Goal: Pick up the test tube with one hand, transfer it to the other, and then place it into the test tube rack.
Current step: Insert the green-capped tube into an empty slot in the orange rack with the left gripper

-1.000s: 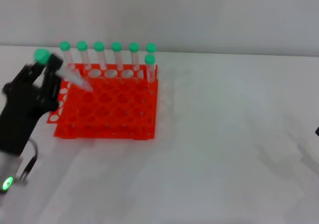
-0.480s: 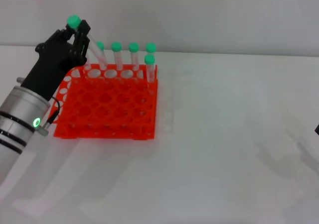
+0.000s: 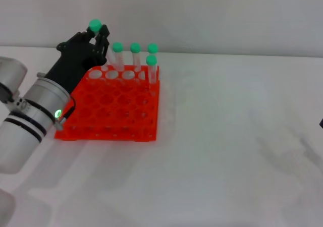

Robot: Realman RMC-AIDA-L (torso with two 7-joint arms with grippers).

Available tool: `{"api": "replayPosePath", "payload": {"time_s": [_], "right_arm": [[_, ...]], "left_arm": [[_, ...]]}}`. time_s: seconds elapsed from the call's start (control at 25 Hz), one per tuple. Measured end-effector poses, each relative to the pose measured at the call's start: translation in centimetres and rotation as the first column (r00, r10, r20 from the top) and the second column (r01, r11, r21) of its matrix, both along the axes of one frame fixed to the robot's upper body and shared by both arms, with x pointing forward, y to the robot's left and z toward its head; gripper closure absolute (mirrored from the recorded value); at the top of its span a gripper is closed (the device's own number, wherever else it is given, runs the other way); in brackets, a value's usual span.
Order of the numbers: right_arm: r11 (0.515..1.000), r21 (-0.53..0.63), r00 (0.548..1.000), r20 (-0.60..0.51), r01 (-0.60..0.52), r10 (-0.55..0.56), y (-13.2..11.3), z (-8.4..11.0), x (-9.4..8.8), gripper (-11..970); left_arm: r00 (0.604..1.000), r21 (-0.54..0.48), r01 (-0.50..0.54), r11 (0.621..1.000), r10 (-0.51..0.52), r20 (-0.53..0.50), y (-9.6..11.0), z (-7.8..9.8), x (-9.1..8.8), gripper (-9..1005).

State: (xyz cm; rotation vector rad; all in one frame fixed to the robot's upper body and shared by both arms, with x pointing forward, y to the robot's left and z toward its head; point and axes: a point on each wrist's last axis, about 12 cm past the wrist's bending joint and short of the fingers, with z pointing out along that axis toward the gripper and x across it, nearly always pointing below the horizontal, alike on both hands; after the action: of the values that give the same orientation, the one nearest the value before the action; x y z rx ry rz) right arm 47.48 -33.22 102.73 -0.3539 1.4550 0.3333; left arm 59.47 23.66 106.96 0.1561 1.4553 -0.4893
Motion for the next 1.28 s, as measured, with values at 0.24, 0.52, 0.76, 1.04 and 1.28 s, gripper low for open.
{"api": "replayPosePath", "payload": {"time_s": [0.24,0.52,0.76,1.04,1.28], "right_arm": [[1.000,0.002,1.000,0.000,-0.002,0.002,0.1,0.0,0.1,86],[1.000,0.011,1.000,-0.011,-0.001,0.001,0.3,-0.2,-0.1,86],[1.000,0.012,1.000,-0.009,-0.002,0.002,0.3,-0.2,-0.1,86],[1.000,0.013,1.000,-0.009,-0.002,0.002,0.3,-0.2,-0.1,86],[1.000,0.014,1.000,-0.008,-0.003,0.003,0.3,-0.2,-0.2,86]], "left_arm": [[1.000,0.025,0.016,1.000,-0.015,-0.026,-1.4,-0.2,0.4,752],[0.998,0.058,0.020,0.998,-0.016,-0.056,-2.6,-0.6,0.5,752],[0.998,0.108,0.033,0.994,-0.026,-0.058,-3.2,-0.4,1.0,753],[0.996,0.129,0.037,0.991,-0.027,-0.080,-3.6,-0.5,1.4,754],[0.995,0.156,0.036,0.987,-0.022,-0.095,-3.6,-0.7,1.5,754]]}}
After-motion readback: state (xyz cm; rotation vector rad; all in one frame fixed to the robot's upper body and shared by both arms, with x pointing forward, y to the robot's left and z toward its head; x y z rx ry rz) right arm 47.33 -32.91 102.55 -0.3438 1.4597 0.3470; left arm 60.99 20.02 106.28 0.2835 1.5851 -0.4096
